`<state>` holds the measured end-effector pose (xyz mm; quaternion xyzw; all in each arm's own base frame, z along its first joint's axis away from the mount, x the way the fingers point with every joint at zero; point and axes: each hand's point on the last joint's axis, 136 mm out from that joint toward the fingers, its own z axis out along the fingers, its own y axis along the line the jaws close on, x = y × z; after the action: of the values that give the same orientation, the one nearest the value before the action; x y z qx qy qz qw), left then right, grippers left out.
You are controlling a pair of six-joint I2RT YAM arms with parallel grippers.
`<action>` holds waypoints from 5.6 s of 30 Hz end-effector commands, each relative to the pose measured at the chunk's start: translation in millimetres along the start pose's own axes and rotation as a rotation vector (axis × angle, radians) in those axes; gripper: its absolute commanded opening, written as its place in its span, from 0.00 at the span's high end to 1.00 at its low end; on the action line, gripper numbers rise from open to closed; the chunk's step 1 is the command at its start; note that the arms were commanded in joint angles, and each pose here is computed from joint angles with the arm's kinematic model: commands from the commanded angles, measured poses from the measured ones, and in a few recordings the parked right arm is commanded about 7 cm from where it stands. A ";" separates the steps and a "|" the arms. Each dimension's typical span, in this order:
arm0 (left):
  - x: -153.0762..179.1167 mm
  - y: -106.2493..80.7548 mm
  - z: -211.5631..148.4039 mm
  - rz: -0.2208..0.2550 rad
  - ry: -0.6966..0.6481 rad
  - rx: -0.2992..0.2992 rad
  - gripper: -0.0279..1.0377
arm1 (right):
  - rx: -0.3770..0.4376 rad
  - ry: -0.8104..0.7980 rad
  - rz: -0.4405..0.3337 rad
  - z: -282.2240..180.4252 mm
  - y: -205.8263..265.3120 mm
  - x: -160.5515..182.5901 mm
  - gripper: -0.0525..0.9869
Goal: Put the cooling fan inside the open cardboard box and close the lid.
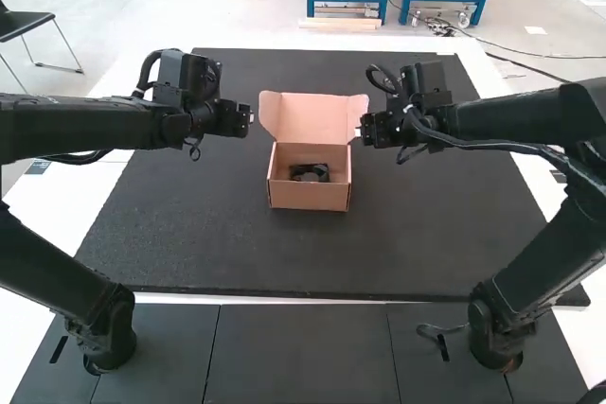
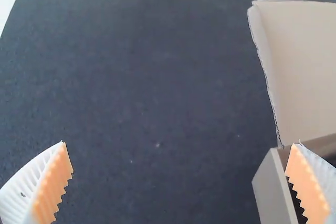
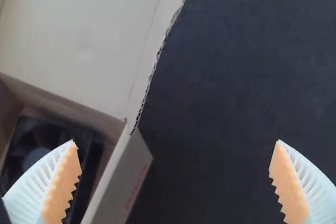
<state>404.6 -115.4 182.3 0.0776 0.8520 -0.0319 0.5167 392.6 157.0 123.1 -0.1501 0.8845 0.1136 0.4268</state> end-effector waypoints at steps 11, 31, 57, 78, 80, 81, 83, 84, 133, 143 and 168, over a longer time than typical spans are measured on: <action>-1.0 21.5 24.3 -0.026 -0.030 -0.070 0.07 | 0.002 -0.075 0.019 13.3 -3.0 -49.2 0.17; -11.5 13.0 65.9 -0.026 -0.051 -0.063 0.07 | 0.016 -0.060 0.056 28.7 -14.1 -51.8 0.17; -19.8 -23.5 64.1 -0.031 -0.071 0.105 0.07 | -0.016 -0.064 0.073 28.9 -15.9 -58.1 0.18; -22.6 -33.0 62.6 -0.038 -0.083 0.155 0.07 | -0.049 -0.076 0.098 30.7 -8.5 -64.3 0.60; -22.3 -33.0 62.6 -0.039 -0.081 0.155 0.07 | -0.057 -0.079 0.097 31.0 -7.2 -64.8 0.65; -22.3 -33.0 62.6 -0.039 -0.081 0.155 0.07 | -0.057 -0.083 0.096 31.4 -7.3 -65.8 0.69; -23.0 -33.0 62.6 -0.038 -0.083 0.155 0.07 | -0.061 -0.081 0.096 32.2 -6.1 -65.4 0.70; -22.3 -33.0 62.6 -0.038 -0.081 0.155 0.07 | -0.061 -0.080 0.096 32.7 -6.1 -64.9 0.70; -35.6 -53.7 36.4 -0.020 -0.099 0.201 0.07 | -0.265 0.052 0.007 12.3 75.7 -42.6 0.97; -28.1 -50.6 25.6 -0.018 -0.081 0.198 0.07 | -0.273 0.079 -0.016 0.5 79.7 -37.1 0.97; 14.3 -45.7 31.3 -0.088 -0.004 0.177 0.07 | -0.312 0.161 -0.038 -14.1 97.4 -3.9 0.97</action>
<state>416.7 -159.8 141.5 0.0882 0.8562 -0.1229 0.4939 368.3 224.6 131.5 -0.2062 0.8993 0.1921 0.3345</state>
